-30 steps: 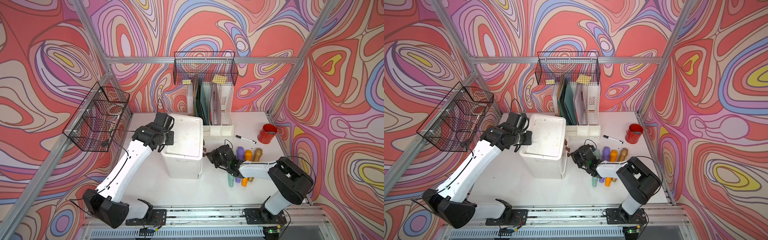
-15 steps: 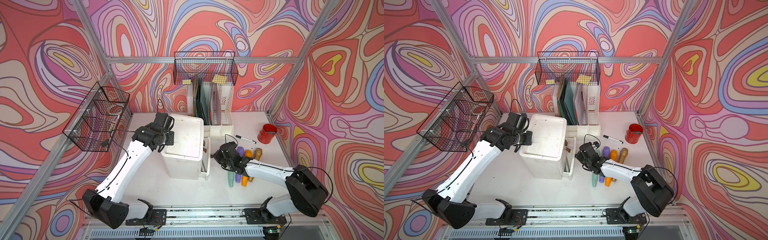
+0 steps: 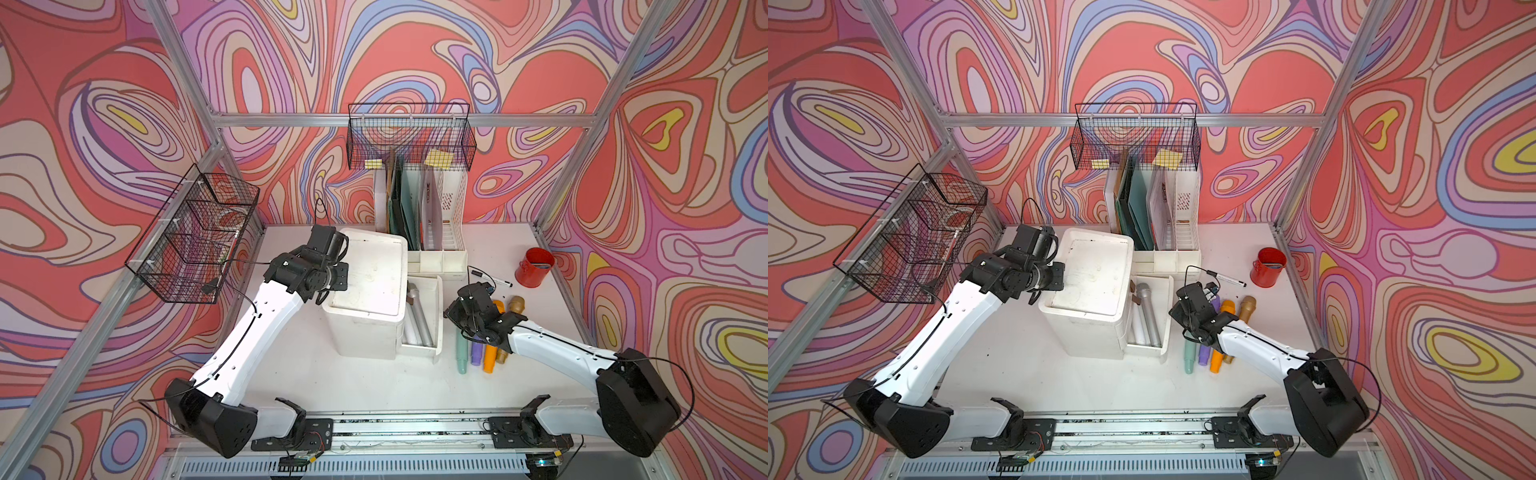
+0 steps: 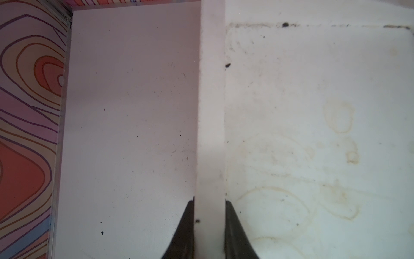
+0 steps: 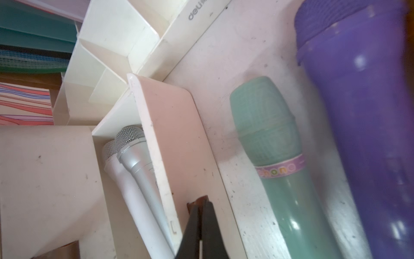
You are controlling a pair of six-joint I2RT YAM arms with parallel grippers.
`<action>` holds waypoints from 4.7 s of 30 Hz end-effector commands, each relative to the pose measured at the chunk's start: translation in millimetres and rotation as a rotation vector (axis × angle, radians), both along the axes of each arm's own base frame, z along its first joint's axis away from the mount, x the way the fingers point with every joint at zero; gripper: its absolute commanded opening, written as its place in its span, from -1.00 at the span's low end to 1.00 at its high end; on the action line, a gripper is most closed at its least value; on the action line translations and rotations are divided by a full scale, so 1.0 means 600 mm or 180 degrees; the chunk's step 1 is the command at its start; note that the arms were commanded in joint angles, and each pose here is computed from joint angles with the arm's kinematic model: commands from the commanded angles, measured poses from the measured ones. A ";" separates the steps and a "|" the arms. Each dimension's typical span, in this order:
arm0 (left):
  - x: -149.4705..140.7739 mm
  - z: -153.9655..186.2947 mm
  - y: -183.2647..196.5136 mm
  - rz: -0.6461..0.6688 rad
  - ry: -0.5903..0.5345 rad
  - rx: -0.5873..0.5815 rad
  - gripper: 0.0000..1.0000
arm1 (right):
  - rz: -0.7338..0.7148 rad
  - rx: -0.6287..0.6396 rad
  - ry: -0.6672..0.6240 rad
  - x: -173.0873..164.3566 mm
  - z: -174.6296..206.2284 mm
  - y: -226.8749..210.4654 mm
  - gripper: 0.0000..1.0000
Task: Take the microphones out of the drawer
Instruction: Open the drawer in the storage box, then pick up the microphone from the drawer.
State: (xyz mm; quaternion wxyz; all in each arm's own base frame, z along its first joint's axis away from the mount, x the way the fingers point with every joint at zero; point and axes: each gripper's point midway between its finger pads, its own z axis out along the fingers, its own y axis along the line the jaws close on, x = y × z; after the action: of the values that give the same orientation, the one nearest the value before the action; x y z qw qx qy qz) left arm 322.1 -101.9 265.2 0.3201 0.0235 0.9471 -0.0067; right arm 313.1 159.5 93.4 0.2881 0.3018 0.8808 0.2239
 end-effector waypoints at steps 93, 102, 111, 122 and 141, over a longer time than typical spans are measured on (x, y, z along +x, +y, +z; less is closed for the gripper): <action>-0.001 -0.013 0.004 0.0014 0.0051 0.0092 -1.00 | 0.2162 -0.1288 0.0795 0.060 -0.080 0.162 -0.89; -0.001 -0.011 0.005 0.0017 0.0040 0.0104 -1.00 | 0.2092 -0.1193 0.0554 0.073 -0.034 0.171 -0.98; 0.001 -0.009 0.003 0.0012 0.0034 0.0082 -1.00 | 0.2005 -0.1223 0.0323 0.080 0.017 0.164 -0.98; 0.003 -0.006 0.002 -0.0015 -0.0012 0.0082 -1.00 | 0.1715 -0.1597 -0.0067 0.085 0.113 0.110 -1.00; 0.002 -0.004 0.004 -0.0009 -0.0013 0.0095 -1.00 | 0.1086 -0.2602 -0.0082 0.022 0.178 -0.075 -1.00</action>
State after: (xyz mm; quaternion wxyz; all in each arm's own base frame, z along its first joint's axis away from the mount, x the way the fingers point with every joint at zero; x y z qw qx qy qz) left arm 322.3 -102.2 265.2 0.3205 0.0240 0.9469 -0.0067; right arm 335.3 139.4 204.3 0.3579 -0.0007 0.9322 -0.0545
